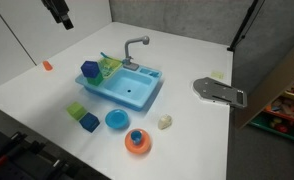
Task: Remove the blue plate from the orange plate and put it in the dishes drying rack
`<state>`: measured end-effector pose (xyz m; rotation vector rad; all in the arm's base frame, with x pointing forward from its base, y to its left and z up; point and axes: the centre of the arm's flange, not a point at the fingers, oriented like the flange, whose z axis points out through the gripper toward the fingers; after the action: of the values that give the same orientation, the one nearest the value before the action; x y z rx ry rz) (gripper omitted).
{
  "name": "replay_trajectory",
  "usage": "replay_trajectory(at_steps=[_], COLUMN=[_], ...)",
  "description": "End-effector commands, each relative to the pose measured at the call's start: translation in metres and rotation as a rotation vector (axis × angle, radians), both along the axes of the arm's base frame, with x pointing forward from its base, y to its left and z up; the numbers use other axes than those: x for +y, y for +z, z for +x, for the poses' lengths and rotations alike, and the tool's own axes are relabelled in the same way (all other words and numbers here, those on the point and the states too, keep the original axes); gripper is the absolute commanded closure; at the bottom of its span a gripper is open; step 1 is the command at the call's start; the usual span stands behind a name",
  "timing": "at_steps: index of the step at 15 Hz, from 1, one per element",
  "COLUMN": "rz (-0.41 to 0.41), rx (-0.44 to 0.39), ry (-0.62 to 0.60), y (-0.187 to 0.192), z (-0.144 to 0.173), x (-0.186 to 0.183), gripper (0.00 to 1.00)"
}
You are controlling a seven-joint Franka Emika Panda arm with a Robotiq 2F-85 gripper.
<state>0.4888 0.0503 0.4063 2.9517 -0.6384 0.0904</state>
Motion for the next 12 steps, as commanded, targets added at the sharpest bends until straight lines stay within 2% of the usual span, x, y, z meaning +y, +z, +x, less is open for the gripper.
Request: replay_trajectory(at_steps=[1,12], rz=[-0.035,-0.033], rx=[-0.014,0.04], ry=[-0.069,-0.229], y=[-0.007,-0.066], z=[0.014,0.019], x=[-0.025,-0.128], gripper=[0.0,0.0])
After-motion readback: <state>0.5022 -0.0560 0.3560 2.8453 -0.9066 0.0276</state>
